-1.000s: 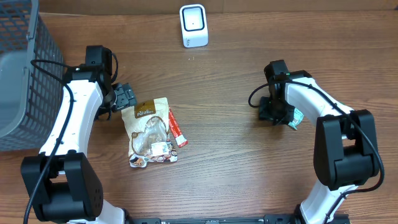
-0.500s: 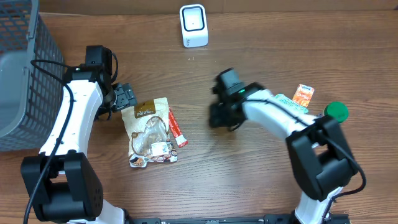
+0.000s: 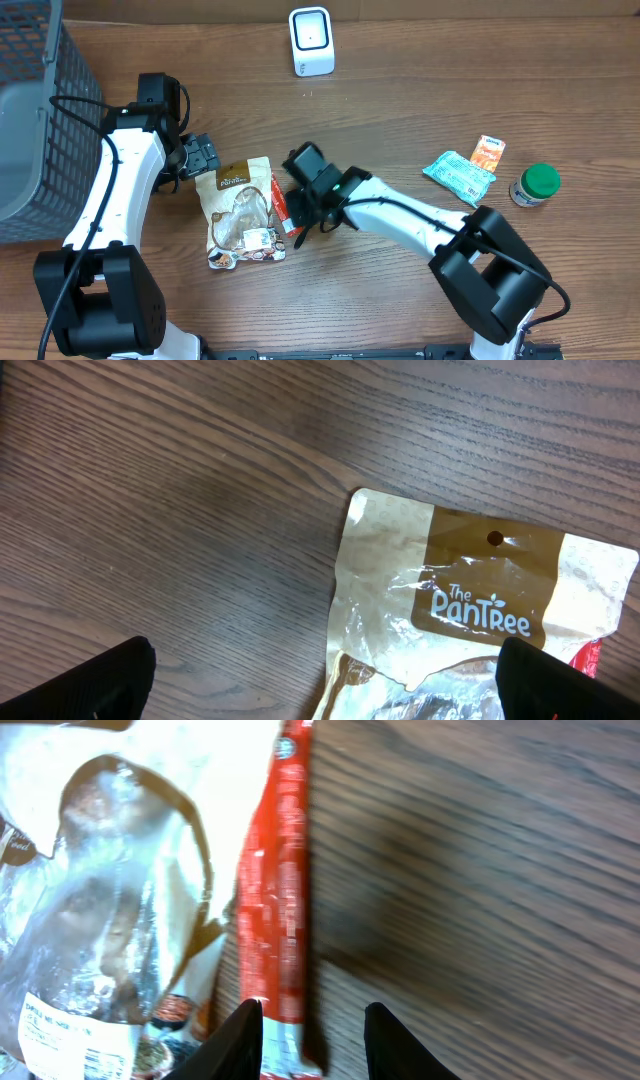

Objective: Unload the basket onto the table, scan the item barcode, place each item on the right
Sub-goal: 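Move the right gripper to the red snack stick and grasp it, then lift the red snack stick and carry it toward the scanner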

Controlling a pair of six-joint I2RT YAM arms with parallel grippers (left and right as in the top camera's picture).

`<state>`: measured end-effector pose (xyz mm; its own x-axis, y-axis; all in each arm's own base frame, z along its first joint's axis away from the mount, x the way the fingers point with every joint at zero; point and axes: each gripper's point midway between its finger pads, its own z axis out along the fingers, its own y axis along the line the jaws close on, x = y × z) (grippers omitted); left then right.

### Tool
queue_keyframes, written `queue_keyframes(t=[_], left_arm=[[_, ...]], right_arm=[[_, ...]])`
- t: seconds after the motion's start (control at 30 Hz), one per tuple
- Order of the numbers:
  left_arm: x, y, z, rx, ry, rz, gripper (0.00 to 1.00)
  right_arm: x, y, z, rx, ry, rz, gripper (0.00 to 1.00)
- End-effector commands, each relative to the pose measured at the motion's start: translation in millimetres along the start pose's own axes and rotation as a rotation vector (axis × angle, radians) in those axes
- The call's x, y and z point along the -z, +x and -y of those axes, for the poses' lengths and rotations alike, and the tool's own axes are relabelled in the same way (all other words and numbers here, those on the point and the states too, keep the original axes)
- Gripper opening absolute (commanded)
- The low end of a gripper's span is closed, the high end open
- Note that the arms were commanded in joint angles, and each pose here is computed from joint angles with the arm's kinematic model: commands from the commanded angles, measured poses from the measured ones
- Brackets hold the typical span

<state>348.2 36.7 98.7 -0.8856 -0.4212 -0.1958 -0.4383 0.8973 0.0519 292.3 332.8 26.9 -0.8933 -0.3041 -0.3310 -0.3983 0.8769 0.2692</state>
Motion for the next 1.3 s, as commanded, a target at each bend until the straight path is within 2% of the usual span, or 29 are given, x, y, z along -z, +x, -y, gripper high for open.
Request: queue_keyframes(t=[0.0,0.37,0.67,0.83,1.0,1.13,1.27], left_arm=[[6.5,-4.0,-2.0,-0.003,-0.003,0.025,1.00],[6.5,-4.0,-2.0,-0.003,-0.003,0.025,1.00],[6.5,-4.1,-2.0,-0.003,-0.003,0.025,1.00],[6.5,-4.0,-2.0,-0.003,-0.003,0.025,1.00],[6.5,-4.0,-2.0,-0.003,-0.003,0.025,1.00],[6.5,-4.0,-2.0,-0.003,-0.003,0.025,1.00],[6.5,-4.1,-2.0,-0.003,-0.003,0.025,1.00]], right_arm=[[1.0,-5.5,-5.7,0.033,0.070,0.065,0.34],[-7.4,6.1,-11.3,0.086,0.138,0.075,0.34],[-29.6,20.4,-1.0,0.088,0.168,0.020,0.34],[-23.7,14.4,13.1,0.088,0.243,0.039,0.15],[7.6,-2.9,46.7,0.112,0.405,0.087,0.13],[21.3,1.0,71.5,0.137,0.451,0.026,0.04],[21.7,9.6,83.5,0.098,0.429,-0.036,0.04]])
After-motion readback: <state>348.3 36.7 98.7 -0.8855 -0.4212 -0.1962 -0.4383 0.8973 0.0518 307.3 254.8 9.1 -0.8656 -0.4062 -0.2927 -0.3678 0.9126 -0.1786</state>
